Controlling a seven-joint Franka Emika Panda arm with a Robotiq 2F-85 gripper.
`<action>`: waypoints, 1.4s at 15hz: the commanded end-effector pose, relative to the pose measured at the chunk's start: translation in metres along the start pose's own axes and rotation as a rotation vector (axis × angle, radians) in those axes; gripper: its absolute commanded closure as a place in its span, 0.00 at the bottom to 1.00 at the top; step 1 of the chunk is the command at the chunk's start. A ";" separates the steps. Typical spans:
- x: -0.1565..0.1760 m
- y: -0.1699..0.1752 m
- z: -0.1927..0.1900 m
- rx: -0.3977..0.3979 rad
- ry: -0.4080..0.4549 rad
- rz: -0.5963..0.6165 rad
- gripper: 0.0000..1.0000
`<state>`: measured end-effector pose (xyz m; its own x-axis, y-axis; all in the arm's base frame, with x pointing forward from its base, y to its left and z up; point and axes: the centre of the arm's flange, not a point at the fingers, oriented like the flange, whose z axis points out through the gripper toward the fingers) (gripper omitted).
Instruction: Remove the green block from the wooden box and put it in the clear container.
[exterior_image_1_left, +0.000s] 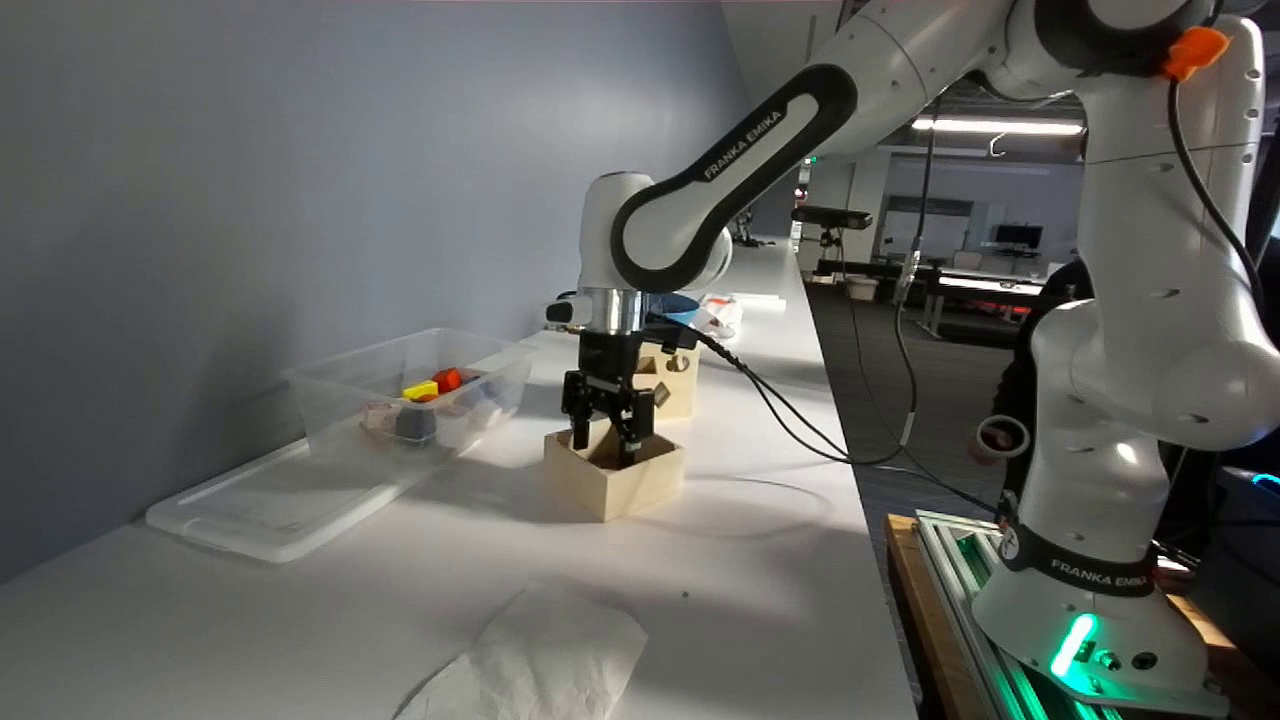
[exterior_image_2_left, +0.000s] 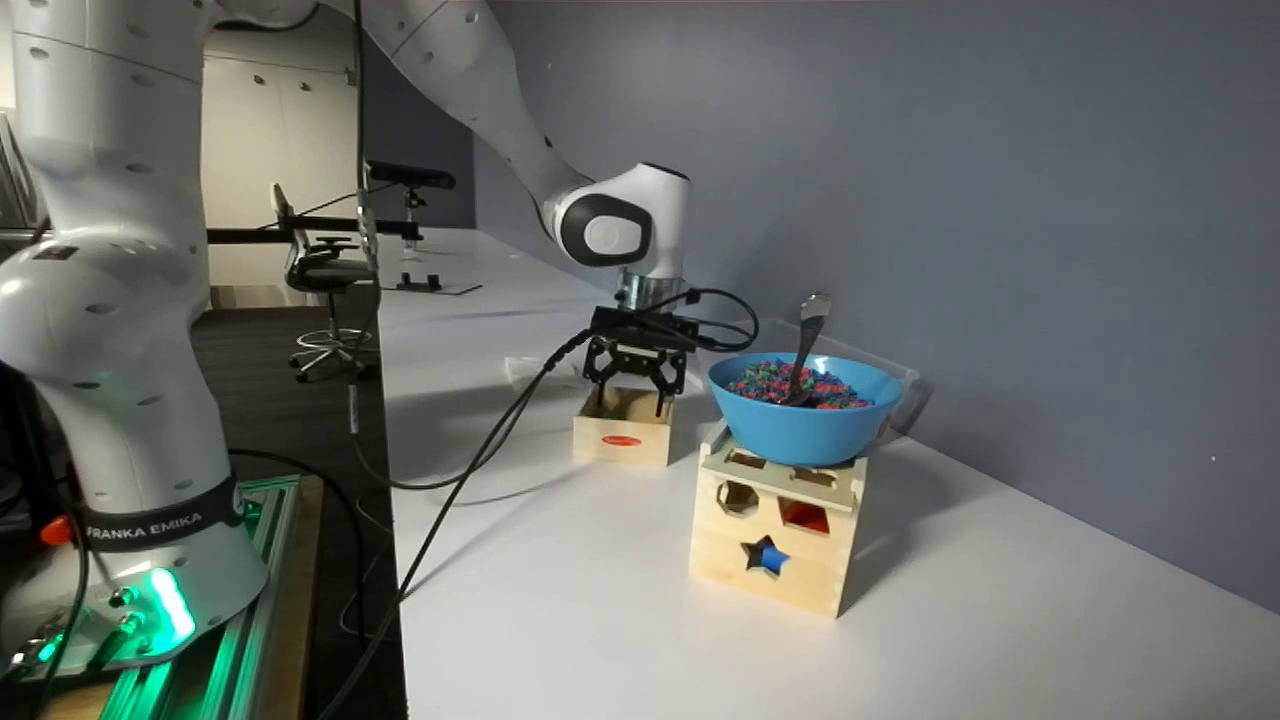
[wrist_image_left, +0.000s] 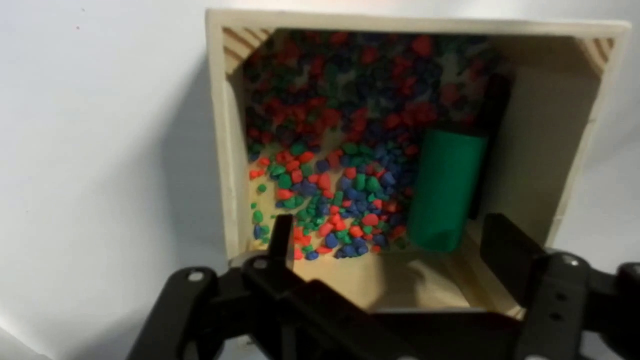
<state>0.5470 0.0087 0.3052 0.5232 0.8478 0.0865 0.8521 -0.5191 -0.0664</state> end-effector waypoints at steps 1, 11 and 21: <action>0.005 0.007 0.009 0.015 0.008 0.028 0.19; 0.014 -0.013 0.008 0.017 -0.001 -0.005 0.17; 0.005 -0.007 0.030 -0.062 -0.083 0.028 0.22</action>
<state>0.5470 0.0221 0.2854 0.5283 0.8483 0.0345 0.8487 -0.5265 -0.0505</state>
